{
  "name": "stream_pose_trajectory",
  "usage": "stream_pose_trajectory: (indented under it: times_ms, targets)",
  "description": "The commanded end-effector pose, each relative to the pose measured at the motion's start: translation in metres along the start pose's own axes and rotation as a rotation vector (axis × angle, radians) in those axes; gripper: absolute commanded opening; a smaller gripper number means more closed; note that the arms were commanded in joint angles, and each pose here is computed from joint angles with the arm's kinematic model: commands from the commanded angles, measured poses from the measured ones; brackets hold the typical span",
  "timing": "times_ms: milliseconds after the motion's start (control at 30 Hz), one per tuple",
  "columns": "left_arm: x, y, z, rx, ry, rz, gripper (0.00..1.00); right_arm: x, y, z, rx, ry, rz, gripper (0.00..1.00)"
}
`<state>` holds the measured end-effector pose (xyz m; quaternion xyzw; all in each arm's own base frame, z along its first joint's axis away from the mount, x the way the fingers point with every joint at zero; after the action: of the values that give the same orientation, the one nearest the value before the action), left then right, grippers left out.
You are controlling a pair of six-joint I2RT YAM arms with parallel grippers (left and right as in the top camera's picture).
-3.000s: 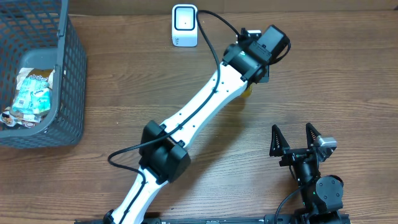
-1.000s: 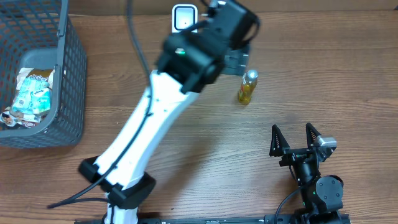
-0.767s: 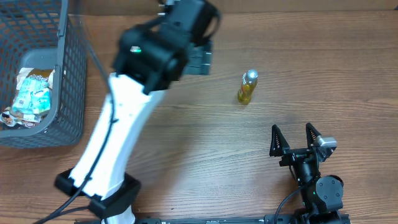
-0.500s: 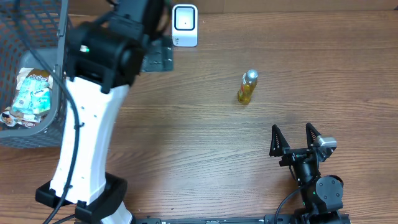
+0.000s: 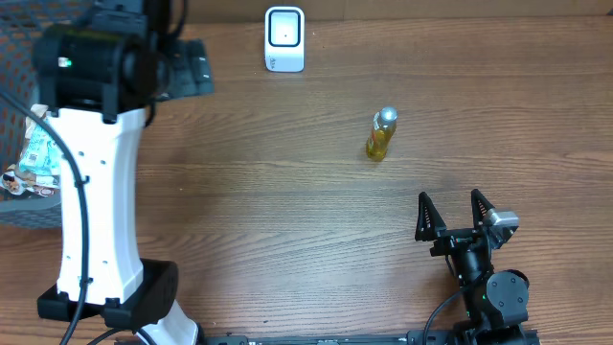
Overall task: Scan the item barcode
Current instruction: 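Move the left gripper back over the grey basket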
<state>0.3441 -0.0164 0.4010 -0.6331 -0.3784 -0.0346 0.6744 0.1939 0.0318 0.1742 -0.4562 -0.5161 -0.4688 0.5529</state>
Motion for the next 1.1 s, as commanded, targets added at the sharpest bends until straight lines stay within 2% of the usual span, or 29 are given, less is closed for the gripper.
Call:
stream_pose_trajectory:
  times_ms: [0,400,567,933,1067]
  targets:
    - [0.010,-0.004,0.022,0.019,-0.037,-0.018,1.00,-0.002,0.000,0.001,0.007,-0.005,-0.003,1.00]
    - [0.034,0.006,0.090,0.115,-0.227,-0.024,0.99,-0.002,0.000,0.001,0.007,-0.004,-0.003,1.00]
    - [0.043,0.009,0.131,0.183,-0.364,-0.037,1.00,-0.002,0.000,0.001,0.007,-0.004,-0.003,1.00]
    - [0.045,0.010,0.194,0.292,-0.608,-0.052,1.00,-0.002,0.000,0.001,0.007,-0.004,-0.003,1.00]
    - [0.041,0.021,0.205,0.325,-0.629,-0.018,1.00,-0.002,0.000,0.001,0.007,-0.004,-0.003,1.00]
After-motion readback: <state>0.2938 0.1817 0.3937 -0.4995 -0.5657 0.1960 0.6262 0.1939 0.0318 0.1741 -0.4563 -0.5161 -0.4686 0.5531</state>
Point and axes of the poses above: each gripper's point midway between its finger pads, its own y axis out along the fingers, its own z axis along the line the jaws close on, x = y × z, the point moved 5 cm from there along -y, back along the fingers, and after that the axes turned 13 degrees about -y, right-handed, at the moved point
